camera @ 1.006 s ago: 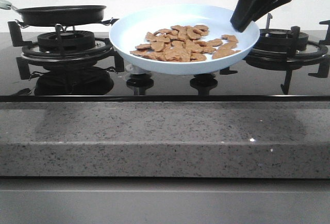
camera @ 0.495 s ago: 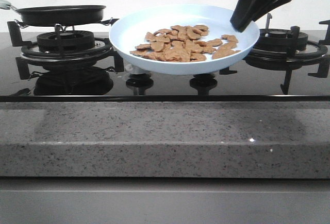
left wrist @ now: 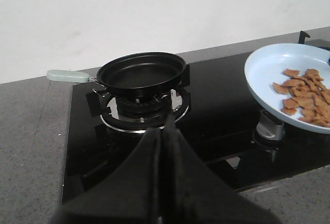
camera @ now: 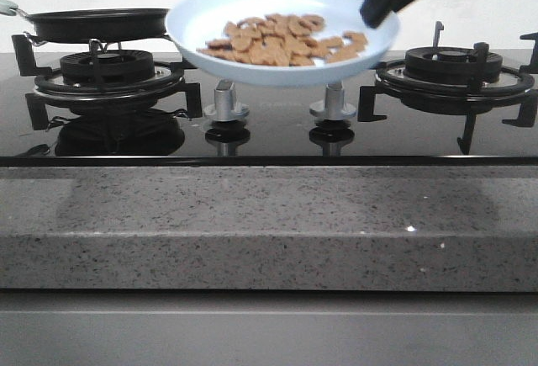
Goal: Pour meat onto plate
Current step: 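Lower the blue plate with meat back between the burners using the right gripper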
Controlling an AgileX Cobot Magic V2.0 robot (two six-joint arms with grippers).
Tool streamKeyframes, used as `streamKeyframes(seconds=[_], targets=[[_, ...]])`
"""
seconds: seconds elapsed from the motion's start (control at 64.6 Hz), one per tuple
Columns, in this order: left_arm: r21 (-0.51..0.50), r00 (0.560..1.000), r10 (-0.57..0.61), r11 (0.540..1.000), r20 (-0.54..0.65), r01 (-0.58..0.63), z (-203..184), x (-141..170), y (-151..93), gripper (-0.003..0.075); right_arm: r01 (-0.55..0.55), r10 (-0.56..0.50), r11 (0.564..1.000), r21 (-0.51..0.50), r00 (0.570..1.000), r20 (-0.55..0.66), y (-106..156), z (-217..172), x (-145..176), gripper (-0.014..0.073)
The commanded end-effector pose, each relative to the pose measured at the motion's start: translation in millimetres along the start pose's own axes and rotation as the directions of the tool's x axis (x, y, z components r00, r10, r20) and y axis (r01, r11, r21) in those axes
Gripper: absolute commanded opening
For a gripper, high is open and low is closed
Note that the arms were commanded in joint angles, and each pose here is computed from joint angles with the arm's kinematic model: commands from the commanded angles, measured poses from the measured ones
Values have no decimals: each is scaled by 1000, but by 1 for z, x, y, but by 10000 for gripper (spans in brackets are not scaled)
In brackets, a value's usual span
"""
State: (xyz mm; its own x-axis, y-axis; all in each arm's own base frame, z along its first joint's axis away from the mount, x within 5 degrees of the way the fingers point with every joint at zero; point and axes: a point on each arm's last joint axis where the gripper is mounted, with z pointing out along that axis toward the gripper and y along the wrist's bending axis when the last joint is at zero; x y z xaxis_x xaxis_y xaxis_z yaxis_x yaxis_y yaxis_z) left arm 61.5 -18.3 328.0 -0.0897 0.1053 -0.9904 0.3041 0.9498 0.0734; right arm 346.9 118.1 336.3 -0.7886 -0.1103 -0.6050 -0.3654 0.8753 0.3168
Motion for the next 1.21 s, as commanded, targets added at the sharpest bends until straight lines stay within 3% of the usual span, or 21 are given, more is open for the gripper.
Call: streamKeyframes(seconds=[0.0,0.341,0.666,0.789,0.898,1.114,1.192], targets=[[11,995,-12,1000,103,11,-2,-15,0,-20,8,-3,999,-39,991,137,11,-19,-30,-61],[11,995,-12,1000,103,11,-2,-15,0,-20,20,-13,999,-44,987,159,-11,35,-85,-60],[11,995,-12,1000,101,11,-2,-15,0,-20,-34,35,999,-14,992,121,-46,59,-87,-60],[11,995,-12,1000,101,11,-2,-15,0,-20,-30,31,999,-16,996,79,-47,60,-83,-55],[11,995,-12,1000,101,11,-2,-15,0,-20,-13,13,1000,2,999,37,-48,60,-80,8],[11,995,-12,1000,101,11,-2,-15,0,-20,6,-6,1000,27,1000,9,-51,58,-77,278],[11,995,-12,1000,101,11,-2,-15,0,-20,11,-11,1000,27,1000,24,-48,53,-79,295]])
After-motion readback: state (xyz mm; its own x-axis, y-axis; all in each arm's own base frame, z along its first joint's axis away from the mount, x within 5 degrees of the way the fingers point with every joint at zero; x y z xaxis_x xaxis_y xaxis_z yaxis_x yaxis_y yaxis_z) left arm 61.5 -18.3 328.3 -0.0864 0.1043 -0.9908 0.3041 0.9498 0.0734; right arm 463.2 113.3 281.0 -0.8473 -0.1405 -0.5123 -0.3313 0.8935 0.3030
